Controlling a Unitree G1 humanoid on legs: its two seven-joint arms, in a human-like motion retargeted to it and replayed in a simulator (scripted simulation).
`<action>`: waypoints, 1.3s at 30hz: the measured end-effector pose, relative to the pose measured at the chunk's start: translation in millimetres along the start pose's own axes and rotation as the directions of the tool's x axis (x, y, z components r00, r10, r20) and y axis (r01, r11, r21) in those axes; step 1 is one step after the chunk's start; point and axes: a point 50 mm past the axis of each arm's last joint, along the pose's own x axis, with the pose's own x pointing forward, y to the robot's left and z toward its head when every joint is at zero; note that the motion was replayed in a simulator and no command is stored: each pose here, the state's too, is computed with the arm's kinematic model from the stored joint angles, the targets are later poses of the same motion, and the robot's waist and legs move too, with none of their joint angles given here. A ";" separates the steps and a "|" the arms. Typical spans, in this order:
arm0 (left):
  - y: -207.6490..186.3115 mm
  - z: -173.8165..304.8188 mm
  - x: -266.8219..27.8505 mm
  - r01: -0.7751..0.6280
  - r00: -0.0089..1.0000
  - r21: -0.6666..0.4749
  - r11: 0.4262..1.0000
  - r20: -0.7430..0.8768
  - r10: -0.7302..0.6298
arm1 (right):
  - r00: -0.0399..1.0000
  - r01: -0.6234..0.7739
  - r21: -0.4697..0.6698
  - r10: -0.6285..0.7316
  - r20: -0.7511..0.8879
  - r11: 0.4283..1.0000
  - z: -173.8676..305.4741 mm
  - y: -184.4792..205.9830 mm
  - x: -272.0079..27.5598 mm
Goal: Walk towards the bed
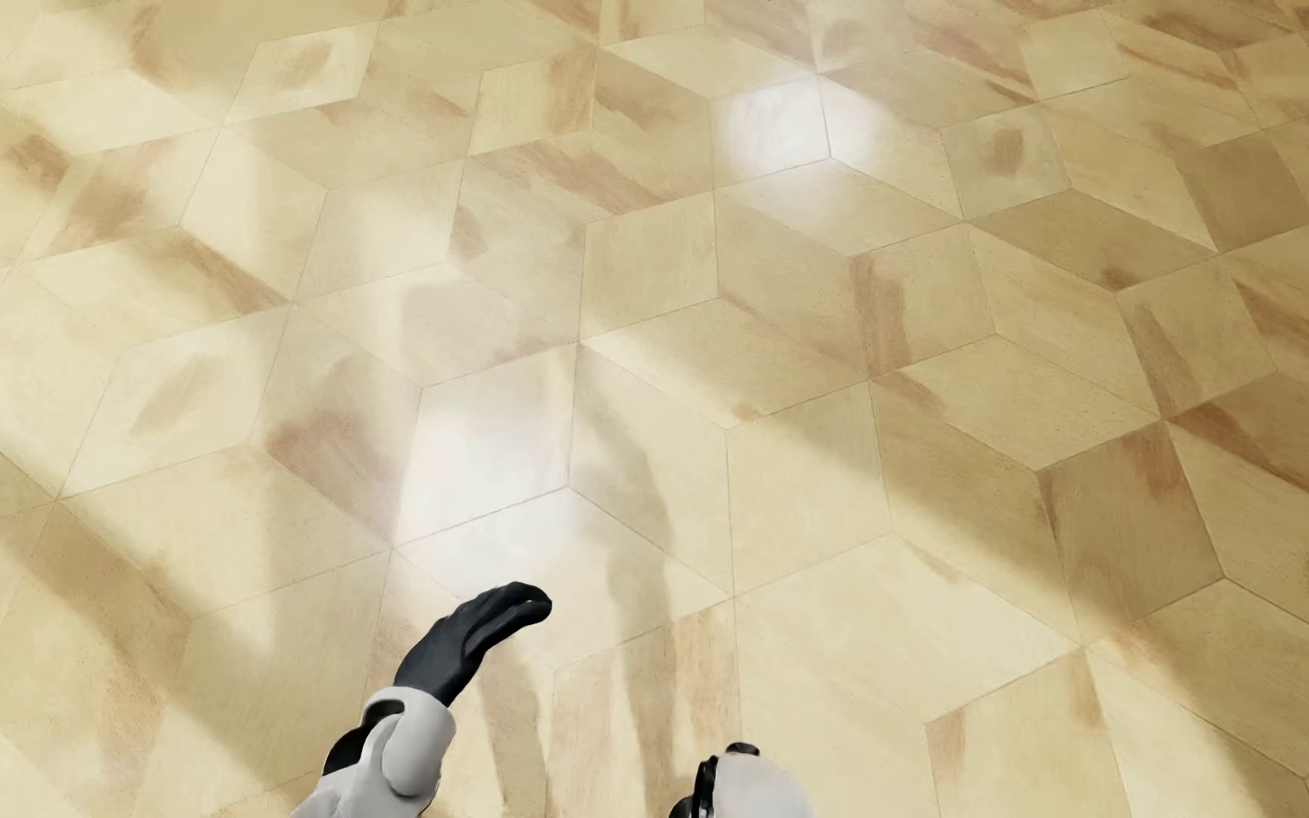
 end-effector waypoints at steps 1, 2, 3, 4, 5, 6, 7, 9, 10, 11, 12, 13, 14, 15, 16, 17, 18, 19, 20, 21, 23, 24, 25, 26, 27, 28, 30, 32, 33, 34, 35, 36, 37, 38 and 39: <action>13.5 20.8 7.9 -0.045 0.992 0.022 0.999 0.119 0.042 | 0.996 -0.078 0.042 0.076 0.046 0.996 8.8 16.6 -0.5; 27.8 40.7 14.2 -0.110 0.971 0.030 0.993 0.215 0.101 | 0.994 -0.079 0.085 0.072 0.087 0.993 18.2 25.2 -1.9; 40.7 57.7 18.6 -0.181 0.946 0.013 0.983 0.277 0.170 | 0.993 -0.021 0.086 0.011 0.117 0.996 27.8 27.5 -3.2; 50.4 68.9 21.3 -0.239 0.924 -0.027 0.971 0.302 0.235 | 0.989 0.056 0.041 -0.061 0.135 0.998 35.3 27.5 -4.4; 55.0 72.4 22.4 -0.278 0.913 -0.077 0.958 0.288 0.288 | 0.984 0.109 -0.024 -0.105 0.141 0.994 39.9 27.8 -4.3; 54.1 66.7 22.3 -0.300 0.918 -0.119 0.947 0.235 0.320 | 0.986 0.118 -0.079 -0.107 0.126 0.990 40.9 29.1 -2.3; 47.7 52.2 21.2 -0.305 0.935 -0.133 0.943 0.148 0.323 | 0.993 0.092 -0.105 -0.082 0.088 0.990 38.4 29.7 1.3; 20.1 3.3 15.2 -0.215 0.973 -0.050 0.975 -0.092 0.210 | 0.997 0.067 -0.076 -0.069 -0.022 0.995 32.4 14.6 9.7; 1.0 -27.1 8.2 -0.079 0.970 0.028 0.996 -0.229 0.083 | 0.990 0.126 -0.043 -0.129 -0.053 0.991 35.0 -5.4 12.1; -18.0 -59.3 -4.6 0.116 0.927 0.106 0.988 -0.369 -0.069 | 0.967 0.249 -0.003 -0.249 -0.046 0.968 43.6 -33.1 11.0; -34.7 -91.1 -25.1 0.328 0.838 0.159 0.931 -0.505 -0.209 | 0.911 0.412 0.061 -0.413 -0.003 0.909 56.3 -64.3 5.1; -48.4 -119.4 -52.5 0.505 0.720 0.167 0.847 -0.622 -0.308 | 0.818 0.558 0.159 -0.572 0.059 0.814 70.7 -93.8 -5.3; -57.4 -142.5 -82.0 0.615 0.606 0.123 0.779 -0.706 -0.366 | 0.711 0.646 0.269 -0.692 0.127 0.714 86.2 -119.9 -18.6; -65.3 -157.6 -109.4 0.654 0.521 0.046 0.756 -0.752 -0.405 | 0.610 0.685 0.354 -0.767 0.198 0.636 101.5 -141.8 -33.6; -71.9 -167.0 -134.0 0.637 0.475 -0.039 0.770 -0.766 -0.432 | 0.515 0.707 0.401 -0.813 0.271 0.582 116.1 -161.2 -50.0; -77.2 -172.1 -155.3 0.584 0.464 -0.112 0.804 -0.767 -0.443 | 0.424 0.728 0.422 -0.838 0.344 0.541 130.1 -177.4 -67.2; -81.6 -174.3 -173.9 0.511 0.468 -0.165 0.843 -0.769 -0.434 | 0.339 0.748 0.431 -0.848 0.407 0.505 142.4 -189.2 -83.7; -85.5 -175.0 -190.7 0.437 0.466 -0.200 0.877 -0.784 -0.411 | 0.272 0.760 0.440 -0.849 0.453 0.478 151.1 -195.6 -96.8; -90.1 -174.4 -205.4 0.376 0.447 -0.224 0.899 -0.806 -0.388 | 0.235 0.766 0.447 -0.848 0.475 0.462 154.1 -197.1 -104.3; -96.2 -172.3 -215.4 0.335 0.419 -0.246 0.909 -0.826 -0.378 | 0.235 0.768 0.446 -0.850 0.471 0.459 149.9 -195.1 -105.3; -108.8 -167.5 -219.2 0.329 0.359 -0.267 0.906 -0.852 -0.381 | 0.343 0.760 0.411 -0.848 0.405 0.503 128.2 -178.6 -89.3; -113.0 -165.2 -210.6 0.390 0.338 -0.251 0.886 -0.856 -0.391 | 0.439 0.746 0.368 -0.826 0.354 0.555 116.9 -162.1 -73.6; -114.2 -160.6 -192.1 0.482 0.342 -0.210 0.851 -0.849 -0.403 | 0.555 0.719 0.292 -0.774 0.304 0.630 107.6 -140.4 -54.6; -110.7 -152.1 -162.9 0.547 0.402 -0.137 0.826 -0.822 -0.403 | 0.681 0.663 0.178 -0.685 0.259 0.727 99.6 -114.6 -34.4; -100.7 -139.5 -127.4 0.527 0.521 -0.052 0.848 -0.769 -0.371 | 0.804 0.559 0.046 -0.555 0.213 0.828 91.0 -85.5 -15.2; -84.0 -124.3 -92.2 0.407 0.662 -0.001 0.913 -0.689 -0.296 | 0.907 0.406 -0.076 -0.391 0.154 0.911 78.0 -55.2 0.0; -36.5 -93.6 -37.8 0.036 0.855 -0.027 0.999 -0.517 -0.044 | 0.999 0.036 -0.214 -0.038 -0.004 0.976 37.5 -2.4 13.7; 24.2 -57.9 2.5 -0.307 0.890 -0.094 0.947 -0.380 0.251 | 0.982 -0.167 -0.197 0.145 -0.121 0.966 -3.9 24.6 9.4; 52.2 -36.8 14.5 -0.438 0.871 -0.149 0.886 -0.312 0.379 | 0.976 -0.150 -0.106 0.130 -0.172 0.983 -21.9 31.0 5.3; 73.1 -17.0 19.3 -0.518 0.850 -0.214 0.828 -0.242 0.468 | 0.964 -0.064 0.040 0.073 -0.255 0.997 -40.7 37.9 0.2; 83.6 -2.8 17.8 -0.540 0.842 -0.262 0.800 -0.176 0.510 | 0.923 0.058 0.189 0.019 -0.383 0.980 -57.4 49.1 -6.5; 85.1 3.2 12.9 -0.522 0.852 -0.253 0.815 -0.122 0.508 | 0.862 0.166 0.291 0.005 -0.507 0.942 -65.2 64.1 -13.3; 81.1 1.5 6.5 -0.483 0.875 -0.174 0.858 -0.089 0.475 | 0.827 0.219 0.370 0.029 -0.561 0.903 -59.8 77.8 -16.0; 73.0 -5.5 0.3 -0.427 0.902 -0.051 0.903 -0.083 0.423 | 0.848 0.213 0.441 0.059 -0.526 0.872 -44.0 82.6 -12.0; 59.6 -16.4 -5.1 -0.344 0.930 0.062 0.937 -0.112 0.349 | 0.895 0.175 0.454 0.051 -0.443 0.874 -24.0 73.4 -3.5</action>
